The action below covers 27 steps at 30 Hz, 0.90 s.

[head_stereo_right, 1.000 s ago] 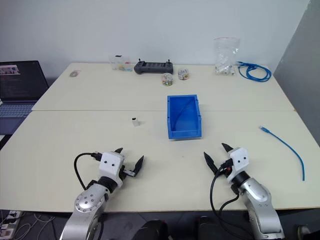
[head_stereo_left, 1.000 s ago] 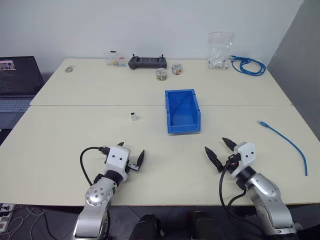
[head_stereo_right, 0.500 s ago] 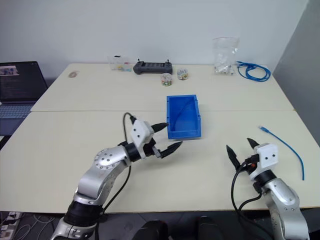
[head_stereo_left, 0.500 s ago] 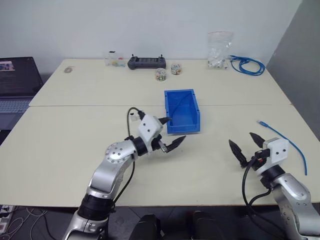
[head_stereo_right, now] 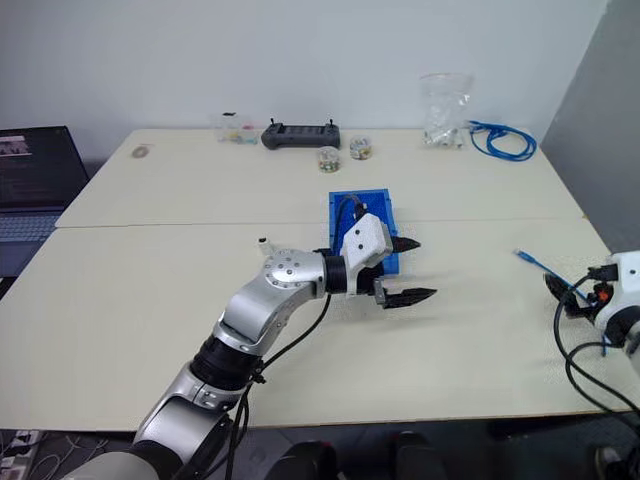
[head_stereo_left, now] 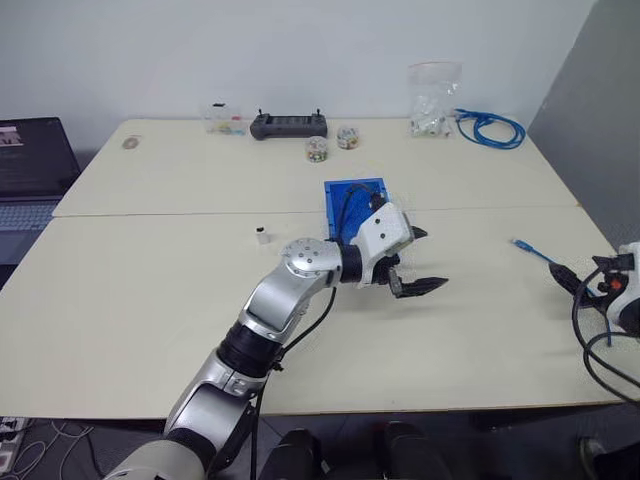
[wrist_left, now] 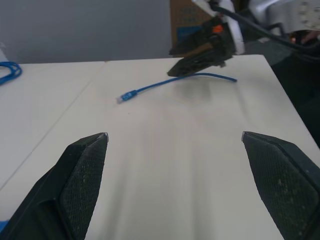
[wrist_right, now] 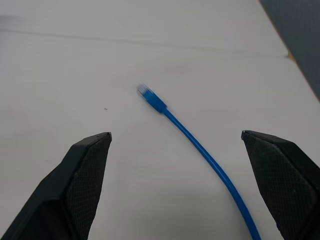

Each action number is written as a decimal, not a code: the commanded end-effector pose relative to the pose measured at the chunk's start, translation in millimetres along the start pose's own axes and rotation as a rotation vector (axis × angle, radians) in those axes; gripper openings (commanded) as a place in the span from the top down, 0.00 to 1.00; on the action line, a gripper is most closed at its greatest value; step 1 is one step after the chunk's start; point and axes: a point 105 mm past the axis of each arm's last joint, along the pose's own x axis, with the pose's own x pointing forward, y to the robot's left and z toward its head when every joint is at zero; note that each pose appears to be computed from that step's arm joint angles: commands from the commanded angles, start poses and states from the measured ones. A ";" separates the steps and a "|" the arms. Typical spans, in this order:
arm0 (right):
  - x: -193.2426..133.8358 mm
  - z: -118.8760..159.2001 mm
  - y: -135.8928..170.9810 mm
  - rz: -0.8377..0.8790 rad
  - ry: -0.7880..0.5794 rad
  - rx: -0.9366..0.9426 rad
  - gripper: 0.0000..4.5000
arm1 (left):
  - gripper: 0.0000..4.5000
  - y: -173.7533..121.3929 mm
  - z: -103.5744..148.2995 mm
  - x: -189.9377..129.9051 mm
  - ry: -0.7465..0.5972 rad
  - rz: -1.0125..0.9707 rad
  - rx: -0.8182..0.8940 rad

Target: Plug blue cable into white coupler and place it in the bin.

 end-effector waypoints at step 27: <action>2.9 -20.0 -19.8 0.212 0.236 0.017 0.96 | 0.00 -4.6 7.5 4.0 -0.001 -0.074 0.058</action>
